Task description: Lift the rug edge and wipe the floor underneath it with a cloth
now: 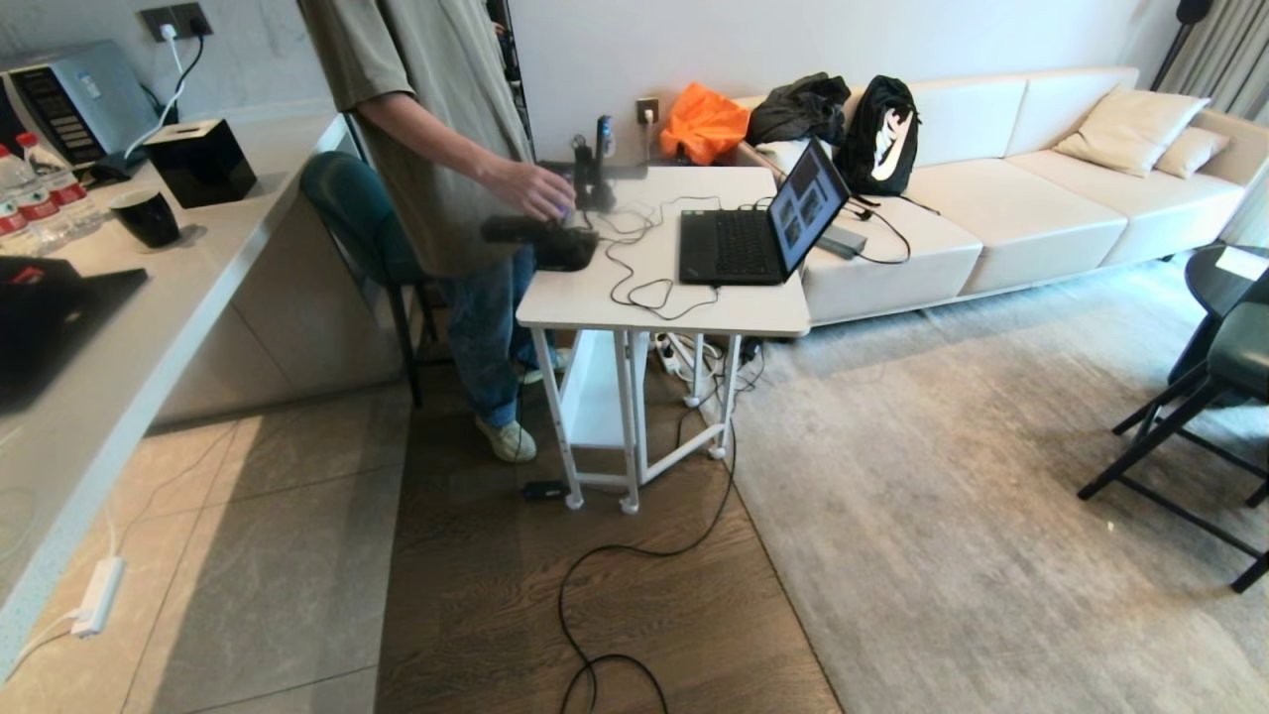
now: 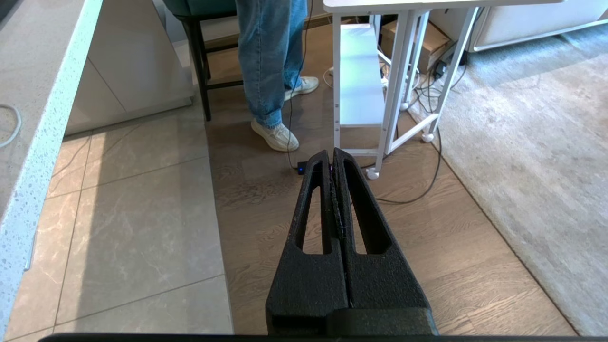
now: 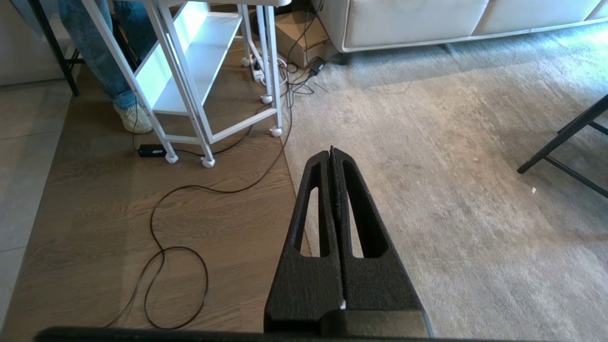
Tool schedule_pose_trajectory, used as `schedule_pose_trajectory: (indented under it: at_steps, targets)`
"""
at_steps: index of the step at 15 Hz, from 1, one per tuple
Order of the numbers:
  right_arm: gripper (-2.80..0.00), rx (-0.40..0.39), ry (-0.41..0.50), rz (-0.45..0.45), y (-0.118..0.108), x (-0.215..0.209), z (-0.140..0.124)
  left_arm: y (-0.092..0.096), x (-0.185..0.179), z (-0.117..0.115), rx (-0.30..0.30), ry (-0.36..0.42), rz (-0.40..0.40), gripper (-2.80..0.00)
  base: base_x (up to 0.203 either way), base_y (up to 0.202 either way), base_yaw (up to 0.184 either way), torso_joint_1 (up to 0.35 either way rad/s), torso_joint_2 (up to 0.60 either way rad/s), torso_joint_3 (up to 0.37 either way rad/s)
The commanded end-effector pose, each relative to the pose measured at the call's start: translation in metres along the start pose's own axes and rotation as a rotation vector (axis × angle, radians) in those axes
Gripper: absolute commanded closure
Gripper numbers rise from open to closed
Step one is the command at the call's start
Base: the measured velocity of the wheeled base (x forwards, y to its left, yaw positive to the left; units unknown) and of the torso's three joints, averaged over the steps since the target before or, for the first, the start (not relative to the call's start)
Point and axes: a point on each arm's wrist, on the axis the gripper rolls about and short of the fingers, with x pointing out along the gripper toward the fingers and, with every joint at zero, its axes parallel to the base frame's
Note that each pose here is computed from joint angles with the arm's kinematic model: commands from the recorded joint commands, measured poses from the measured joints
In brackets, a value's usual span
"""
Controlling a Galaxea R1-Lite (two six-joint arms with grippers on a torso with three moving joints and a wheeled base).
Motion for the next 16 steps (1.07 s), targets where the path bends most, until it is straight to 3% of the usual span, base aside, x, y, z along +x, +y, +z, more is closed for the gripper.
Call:
schedule_pose_trajectory:
  at_steps: [1, 16]
  targets:
    - [0.00, -0.001, 0.000, 0.000, 0.0000, 0.0000, 0.0000, 0.0000, 0.0001, 0.0000, 0.000, 0.001, 0.000, 0.00, 0.000, 0.000, 0.000, 0.000, 0.00, 0.000]
    - [0.00, 0.002, 0.002, 0.000, 0.0000, 0.0001, 0.0000, 0.0000, 0.0001, 0.0000, 0.000, 0.001, 0.000, 0.00, 0.000, 0.000, 0.000, 0.000, 0.00, 0.000]
